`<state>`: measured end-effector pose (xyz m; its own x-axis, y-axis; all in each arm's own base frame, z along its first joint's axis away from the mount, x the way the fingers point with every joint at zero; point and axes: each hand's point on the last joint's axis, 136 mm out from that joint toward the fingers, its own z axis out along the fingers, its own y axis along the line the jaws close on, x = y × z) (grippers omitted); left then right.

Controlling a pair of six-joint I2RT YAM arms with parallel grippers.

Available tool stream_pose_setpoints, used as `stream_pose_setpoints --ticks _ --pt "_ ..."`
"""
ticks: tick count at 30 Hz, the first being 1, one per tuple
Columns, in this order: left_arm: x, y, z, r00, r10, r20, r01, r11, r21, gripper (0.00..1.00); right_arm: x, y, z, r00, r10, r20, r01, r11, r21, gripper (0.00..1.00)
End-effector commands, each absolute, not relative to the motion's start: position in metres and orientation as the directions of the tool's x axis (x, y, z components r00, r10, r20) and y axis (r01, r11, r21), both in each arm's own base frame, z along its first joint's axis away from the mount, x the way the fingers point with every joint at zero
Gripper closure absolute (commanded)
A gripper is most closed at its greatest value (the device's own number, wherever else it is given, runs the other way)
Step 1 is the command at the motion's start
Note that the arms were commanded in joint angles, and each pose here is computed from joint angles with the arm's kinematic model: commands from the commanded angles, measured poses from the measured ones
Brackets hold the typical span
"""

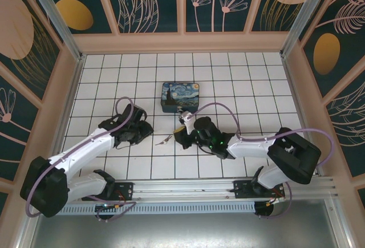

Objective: Unlock a padlock with a key

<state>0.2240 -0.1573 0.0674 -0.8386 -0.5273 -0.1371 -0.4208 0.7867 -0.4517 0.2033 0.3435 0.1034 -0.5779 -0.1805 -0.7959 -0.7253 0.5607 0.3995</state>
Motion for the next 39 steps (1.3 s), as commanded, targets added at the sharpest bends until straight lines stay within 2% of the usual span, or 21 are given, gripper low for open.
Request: stream_pose_setpoints --ticks 1,5,10,16,19,29,34,39 --pt "0.221 -0.168 0.054 -0.904 -0.393 -0.166 -0.281 0.841 -0.461 0.69 0.211 0.333 0.112 -0.637 -0.105 -0.763 -0.668 0.569 0.479 0.88" --pt "0.217 -0.165 0.049 -0.947 -0.200 -0.252 -0.119 0.945 -0.303 0.73 0.219 0.330 0.116 -0.641 -0.095 -0.761 -0.656 0.584 0.479 0.88" --pt "0.200 -0.177 0.037 -0.968 -0.013 -0.251 0.031 0.985 -0.170 0.74 0.230 0.328 0.118 -0.629 -0.106 -0.770 -0.649 0.617 0.445 0.88" --pt "0.194 -0.188 0.032 -0.953 0.139 -0.270 0.161 0.985 -0.061 0.64 0.235 0.325 0.122 -0.622 -0.102 -0.776 -0.641 0.636 0.430 0.87" --pt "0.196 -0.184 0.025 -0.945 0.187 -0.268 0.186 0.982 0.030 0.62 0.237 0.323 0.126 -0.620 -0.089 -0.780 -0.638 0.635 0.435 0.86" --pt "0.204 -0.178 0.014 -0.923 0.287 -0.258 0.257 0.956 0.145 0.58 0.239 0.314 0.130 -0.618 -0.066 -0.784 -0.626 0.644 0.439 0.86" --pt "0.211 -0.176 0.009 -0.894 0.383 -0.232 0.334 0.916 0.221 0.64 0.242 0.312 0.134 -0.615 -0.055 -0.787 -0.625 0.642 0.444 0.86" --pt "0.210 -0.182 0.004 -0.890 0.400 -0.219 0.361 0.912 0.196 0.68 0.242 0.312 0.138 -0.612 -0.049 -0.790 -0.628 0.637 0.447 0.87"
